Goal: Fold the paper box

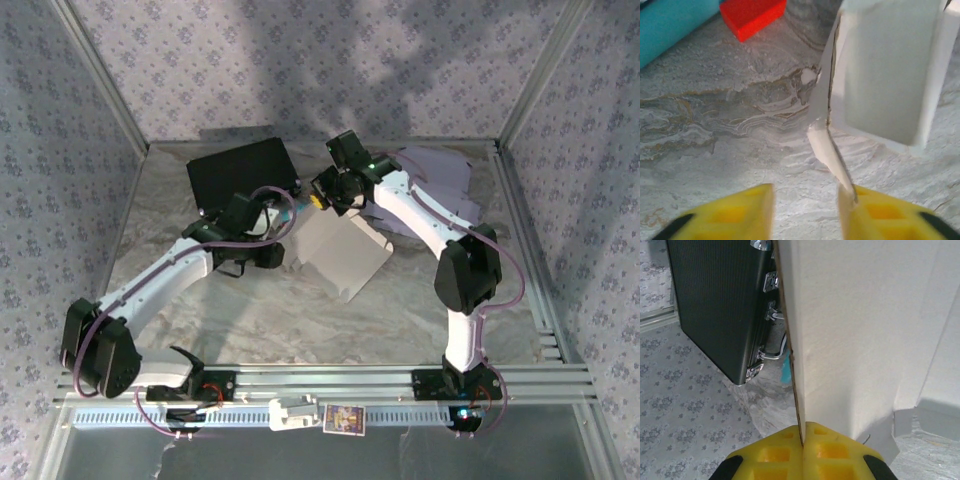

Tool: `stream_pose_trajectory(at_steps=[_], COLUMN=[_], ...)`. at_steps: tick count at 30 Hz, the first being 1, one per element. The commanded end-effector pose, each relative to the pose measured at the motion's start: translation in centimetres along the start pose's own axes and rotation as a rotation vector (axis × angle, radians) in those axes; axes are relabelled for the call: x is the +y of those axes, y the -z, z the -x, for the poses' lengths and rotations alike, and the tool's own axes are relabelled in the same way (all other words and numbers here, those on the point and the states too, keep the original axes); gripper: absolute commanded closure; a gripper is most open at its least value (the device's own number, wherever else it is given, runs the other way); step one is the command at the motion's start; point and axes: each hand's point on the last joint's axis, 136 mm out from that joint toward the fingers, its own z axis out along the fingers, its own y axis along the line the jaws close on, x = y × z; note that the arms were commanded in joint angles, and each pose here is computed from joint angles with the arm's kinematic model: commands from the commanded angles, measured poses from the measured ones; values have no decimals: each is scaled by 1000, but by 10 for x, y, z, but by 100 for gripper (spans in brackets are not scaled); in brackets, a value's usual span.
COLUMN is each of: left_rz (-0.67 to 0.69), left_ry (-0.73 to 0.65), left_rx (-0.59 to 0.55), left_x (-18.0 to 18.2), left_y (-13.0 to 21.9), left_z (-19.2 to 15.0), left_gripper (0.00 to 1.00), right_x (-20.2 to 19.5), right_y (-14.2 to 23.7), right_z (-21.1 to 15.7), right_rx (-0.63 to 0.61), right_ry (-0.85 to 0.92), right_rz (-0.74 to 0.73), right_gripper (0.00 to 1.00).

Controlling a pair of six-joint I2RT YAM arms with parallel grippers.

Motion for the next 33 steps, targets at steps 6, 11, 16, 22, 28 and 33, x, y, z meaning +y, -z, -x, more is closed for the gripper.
stream_pose_trajectory(at_steps=[6, 11, 16, 22, 28, 33], left_rz=[-149, -248, -283, -252, -265, -246], left_ry=[405, 692, 847, 883, 881, 876], left_rx=[-245, -240, -200, -168, -118, -97], left_x=[-6, -11, -23, -24, -32, -32], left_y=[82, 78, 67, 58, 40, 33], left_z=[39, 61, 82, 90, 91, 85], left_gripper=[46, 51, 52, 51, 51, 51], right_x=[-5, -7, -9, -11, -10, -7], right_y=[5, 3, 3, 2, 2, 2], right_z=[0, -3, -4, -4, -4, -4], right_rx=[-3, 4, 2, 7, 8, 12], right_ry=[-94, -126, -133, -141, -145, -148], right_rz=[-15, -20, -22, -18, -11, -2], right_gripper=[100, 100, 100, 100, 100, 100])
